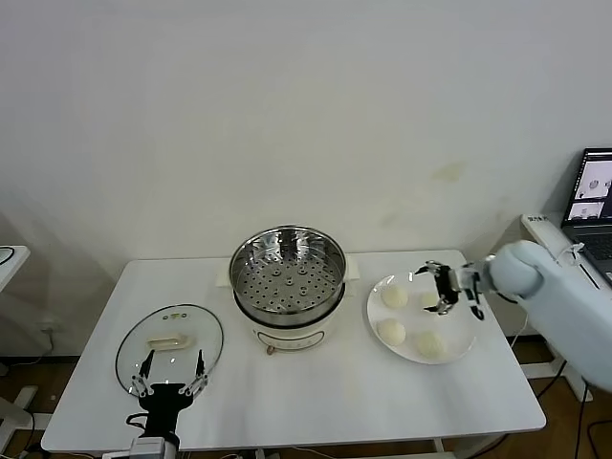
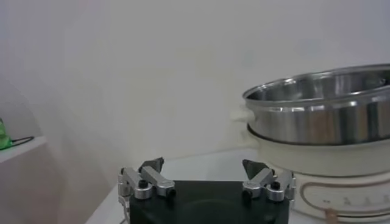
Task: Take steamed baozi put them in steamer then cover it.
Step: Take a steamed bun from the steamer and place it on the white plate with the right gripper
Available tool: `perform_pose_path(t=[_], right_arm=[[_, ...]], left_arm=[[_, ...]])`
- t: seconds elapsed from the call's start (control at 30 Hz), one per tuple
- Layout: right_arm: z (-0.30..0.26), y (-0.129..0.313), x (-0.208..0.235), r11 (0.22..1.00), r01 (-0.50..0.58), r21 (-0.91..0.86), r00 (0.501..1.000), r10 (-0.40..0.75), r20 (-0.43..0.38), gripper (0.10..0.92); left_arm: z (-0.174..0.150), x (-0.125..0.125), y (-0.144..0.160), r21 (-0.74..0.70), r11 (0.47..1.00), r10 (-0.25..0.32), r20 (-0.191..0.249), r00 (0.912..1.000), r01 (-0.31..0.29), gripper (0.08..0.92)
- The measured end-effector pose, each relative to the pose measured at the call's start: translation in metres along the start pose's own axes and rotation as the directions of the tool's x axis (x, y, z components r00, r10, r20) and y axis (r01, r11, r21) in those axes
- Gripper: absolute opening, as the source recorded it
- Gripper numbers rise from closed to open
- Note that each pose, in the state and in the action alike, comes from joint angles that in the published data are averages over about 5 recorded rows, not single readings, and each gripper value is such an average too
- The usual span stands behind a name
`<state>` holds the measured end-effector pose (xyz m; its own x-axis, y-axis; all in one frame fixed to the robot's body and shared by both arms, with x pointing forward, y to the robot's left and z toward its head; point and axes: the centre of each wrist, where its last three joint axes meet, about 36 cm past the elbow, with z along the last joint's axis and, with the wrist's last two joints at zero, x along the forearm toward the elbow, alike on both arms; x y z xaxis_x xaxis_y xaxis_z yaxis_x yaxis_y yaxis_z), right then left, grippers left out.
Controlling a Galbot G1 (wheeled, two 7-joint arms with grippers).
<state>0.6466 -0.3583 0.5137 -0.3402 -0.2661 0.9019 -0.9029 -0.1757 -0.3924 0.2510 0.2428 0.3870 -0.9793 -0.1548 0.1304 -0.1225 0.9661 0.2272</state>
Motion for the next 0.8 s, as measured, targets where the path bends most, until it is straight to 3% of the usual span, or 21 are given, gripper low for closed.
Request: perform_pose_path(t=[0.37, 0.8], right_arm=[[-0.004, -0.056, -0.022, 0.993, 0.111, -0.047, 0.989, -0.115, -0.095, 0.823], [-0.016, -0.076, -0.052, 0.984, 0.153, -0.091, 0.981, -0.162, -0.108, 0.823]], left_arm=[[-0.003, -0.006, 0.01, 0.007, 1.0, -0.007, 0.008, 0.9999, 0.006, 0.823], [-0.003, -0.009, 0.015, 0.01, 1.0, -0.007, 0.008, 0.9999, 0.007, 0.823]])
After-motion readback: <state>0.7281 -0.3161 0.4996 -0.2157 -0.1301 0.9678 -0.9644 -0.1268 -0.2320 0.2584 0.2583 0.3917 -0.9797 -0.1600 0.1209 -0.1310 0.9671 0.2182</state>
